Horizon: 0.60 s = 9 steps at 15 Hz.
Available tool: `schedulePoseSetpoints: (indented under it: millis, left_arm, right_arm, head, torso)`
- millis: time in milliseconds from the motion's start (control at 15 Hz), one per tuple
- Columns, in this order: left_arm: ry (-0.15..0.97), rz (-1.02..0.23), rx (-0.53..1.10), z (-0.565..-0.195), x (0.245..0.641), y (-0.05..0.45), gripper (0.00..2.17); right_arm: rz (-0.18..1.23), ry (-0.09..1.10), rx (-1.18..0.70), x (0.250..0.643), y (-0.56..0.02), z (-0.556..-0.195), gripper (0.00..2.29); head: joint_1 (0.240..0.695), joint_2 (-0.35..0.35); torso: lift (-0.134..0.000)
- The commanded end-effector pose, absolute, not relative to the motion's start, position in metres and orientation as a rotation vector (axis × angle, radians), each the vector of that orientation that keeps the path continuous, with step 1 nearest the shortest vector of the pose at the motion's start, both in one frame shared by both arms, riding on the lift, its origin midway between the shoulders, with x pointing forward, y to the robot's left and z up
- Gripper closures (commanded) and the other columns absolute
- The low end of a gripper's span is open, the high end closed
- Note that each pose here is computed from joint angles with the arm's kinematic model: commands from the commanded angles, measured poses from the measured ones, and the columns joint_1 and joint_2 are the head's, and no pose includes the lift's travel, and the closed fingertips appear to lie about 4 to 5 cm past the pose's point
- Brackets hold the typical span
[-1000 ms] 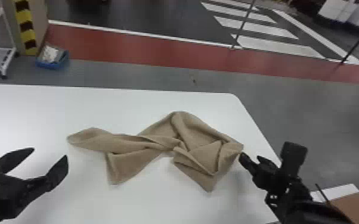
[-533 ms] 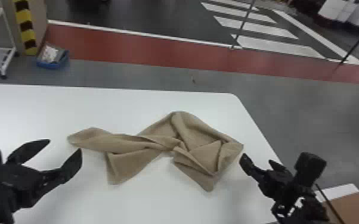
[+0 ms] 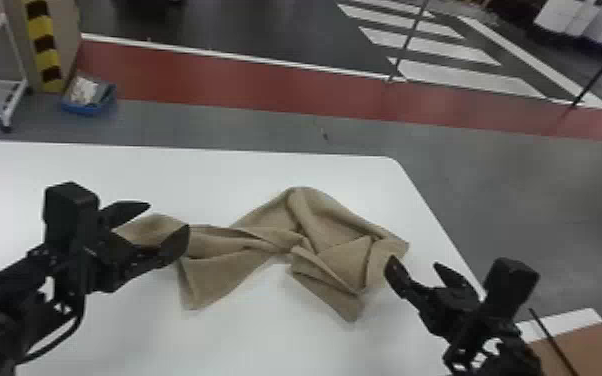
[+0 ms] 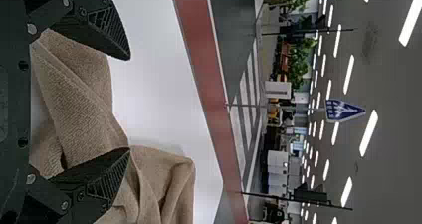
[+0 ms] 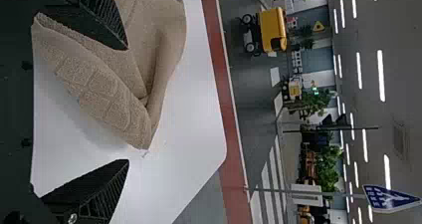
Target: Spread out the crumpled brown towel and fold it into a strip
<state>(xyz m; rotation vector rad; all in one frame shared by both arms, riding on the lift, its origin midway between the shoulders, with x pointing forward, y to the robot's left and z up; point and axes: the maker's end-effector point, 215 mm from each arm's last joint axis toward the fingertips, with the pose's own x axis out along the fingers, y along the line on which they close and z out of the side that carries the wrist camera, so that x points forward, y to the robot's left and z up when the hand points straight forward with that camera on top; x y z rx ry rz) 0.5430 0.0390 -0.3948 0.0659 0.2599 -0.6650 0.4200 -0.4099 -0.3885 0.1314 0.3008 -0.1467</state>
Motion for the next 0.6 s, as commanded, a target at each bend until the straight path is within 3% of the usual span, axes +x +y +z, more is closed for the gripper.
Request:
schedulePoseSetpoints:
  millis: [0, 133, 533]
  left_arm:
    - [0.350, -0.644, 0.065, -0.412, 0.555, 0.045, 0.27]
    - [0.428, -0.618, 0.078, -0.430, 0.558, 0.052, 0.27]
    - [0.429, -0.542, 0.067, -0.428, 0.583, 0.078, 0.33]
  right_arm:
    - [-0.129, 0.297, 0.125, 0.423, -0.399, -0.388, 0.08]
    - [-0.113, 0.299, 0.119, 0.425, -0.390, -0.390, 0.08]
    - [-0.095, 0.298, 0.109, 0.430, -0.382, -0.390, 0.08]
  head:
    - [0.695, -0.350]
    - [0.695, -0.350]
    - [0.695, -0.331]
  torso:
    - [-0.123]
    - [-0.123]
    - [-0.123]
